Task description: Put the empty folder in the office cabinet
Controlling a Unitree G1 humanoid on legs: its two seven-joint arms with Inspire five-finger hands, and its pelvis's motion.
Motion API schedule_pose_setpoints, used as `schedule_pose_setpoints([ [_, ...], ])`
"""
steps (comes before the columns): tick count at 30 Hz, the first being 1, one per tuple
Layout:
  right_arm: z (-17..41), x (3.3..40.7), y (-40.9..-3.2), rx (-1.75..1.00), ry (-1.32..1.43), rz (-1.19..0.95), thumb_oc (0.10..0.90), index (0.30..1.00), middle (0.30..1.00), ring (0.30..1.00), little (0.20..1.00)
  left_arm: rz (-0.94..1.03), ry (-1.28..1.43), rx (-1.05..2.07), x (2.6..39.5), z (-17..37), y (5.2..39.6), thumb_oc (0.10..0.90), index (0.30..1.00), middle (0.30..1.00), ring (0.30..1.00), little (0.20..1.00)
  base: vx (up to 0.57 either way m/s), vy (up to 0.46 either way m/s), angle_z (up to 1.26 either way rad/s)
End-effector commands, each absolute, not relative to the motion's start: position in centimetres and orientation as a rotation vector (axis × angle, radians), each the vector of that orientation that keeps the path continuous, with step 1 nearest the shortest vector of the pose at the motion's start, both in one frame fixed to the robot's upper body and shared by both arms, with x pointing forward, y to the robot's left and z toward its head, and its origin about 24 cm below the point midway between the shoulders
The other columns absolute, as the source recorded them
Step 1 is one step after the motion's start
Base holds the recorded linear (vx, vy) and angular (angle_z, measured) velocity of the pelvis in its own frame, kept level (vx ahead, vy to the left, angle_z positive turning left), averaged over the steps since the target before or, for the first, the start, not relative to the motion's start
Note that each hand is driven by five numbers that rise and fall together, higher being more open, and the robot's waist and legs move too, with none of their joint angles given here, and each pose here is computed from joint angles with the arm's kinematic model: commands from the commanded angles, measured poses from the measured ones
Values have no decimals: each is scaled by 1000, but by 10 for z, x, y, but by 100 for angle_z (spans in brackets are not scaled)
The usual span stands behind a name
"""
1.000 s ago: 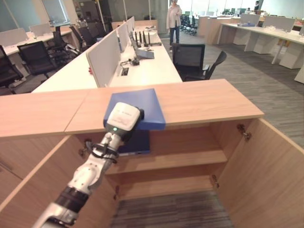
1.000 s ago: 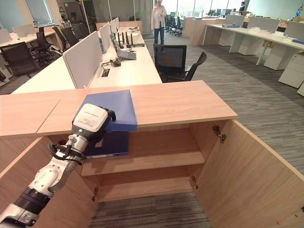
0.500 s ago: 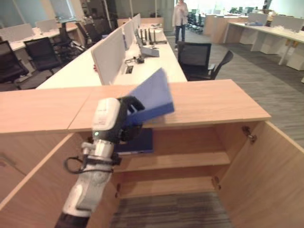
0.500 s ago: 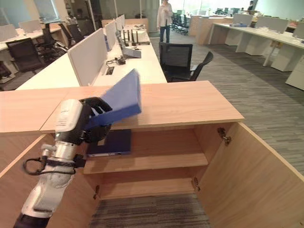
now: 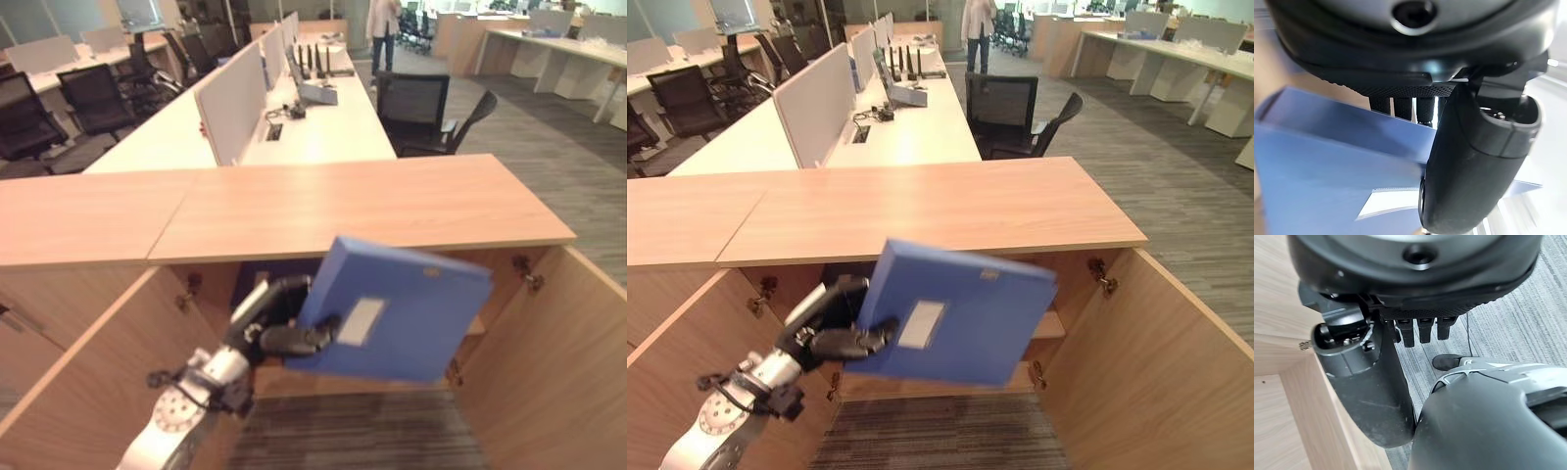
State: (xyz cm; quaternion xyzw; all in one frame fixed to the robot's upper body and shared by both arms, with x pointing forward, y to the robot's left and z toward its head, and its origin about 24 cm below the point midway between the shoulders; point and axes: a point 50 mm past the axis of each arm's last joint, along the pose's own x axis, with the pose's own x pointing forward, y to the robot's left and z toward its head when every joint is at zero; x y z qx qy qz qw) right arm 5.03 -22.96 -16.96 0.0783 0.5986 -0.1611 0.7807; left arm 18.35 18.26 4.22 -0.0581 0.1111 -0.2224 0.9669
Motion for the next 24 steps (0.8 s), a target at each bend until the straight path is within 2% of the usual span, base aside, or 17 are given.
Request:
schedule_pose_setpoints([
  [1, -172, 58, -218, 142, 1313, -264, 800, 900, 900, 900, 900, -455, -183, -185, 202, 114, 177, 400, 300, 300, 300, 300, 0, 0, 0],
  [4, -171, 60, -221, 145, 1299, -282, 800, 900, 900, 900, 900, -418, -131, -121, 197, 103, 184, 400, 300, 300, 300, 300, -9, 3, 7],
  [6, -171, 59, -221, 148, 1297, -286, 800, 900, 900, 900, 900, -395, -92, 36, 191, 98, 194, 400, 300, 300, 300, 300, 4, 1, 5],
  [10, -171, 59, -220, 103, 1303, -242, 800, 900, 900, 900, 900, -330, -89, 641, 190, 104, 223, 400, 300, 300, 300, 300, 2, -6, 7],
  [14, -165, 88, -214, -47, 1223, -87, 800, 900, 900, 900, 900, -320, -36, 955, 187, 96, 238, 400, 300, 300, 300, 300, 1, -4, 1],
  [15, -165, 87, -213, -50, 1225, -84, 800, 900, 900, 900, 900, -317, -35, 959, 186, 95, 238, 400, 300, 300, 300, 300, 0, 0, 0],
  [18, -153, 125, -195, -229, 1075, 73, 800, 900, 900, 900, 900, -262, -23, 1038, 185, 86, 244, 400, 300, 300, 300, 300, 0, 0, 0],
  [21, -136, 151, -196, -367, 937, 182, 800, 900, 900, 900, 900, -206, 24, 1041, 179, 73, 254, 400, 300, 300, 300, 300, 0, 0, 0],
  [22, -136, 150, -197, -372, 941, 185, 800, 900, 900, 900, 900, -204, 26, 1038, 178, 72, 254, 400, 300, 300, 300, 300, 0, 0, 0],
  [23, -107, 178, -197, -433, 746, 228, 800, 900, 900, 900, 900, -170, 43, 1000, 174, 71, 258, 400, 300, 300, 300, 300, 0, 0, 0],
  [24, -96, 183, -200, -461, 687, 234, 800, 900, 900, 900, 900, -164, 43, 963, 173, 70, 256, 400, 300, 300, 300, 300, 0, 0, 0],
])
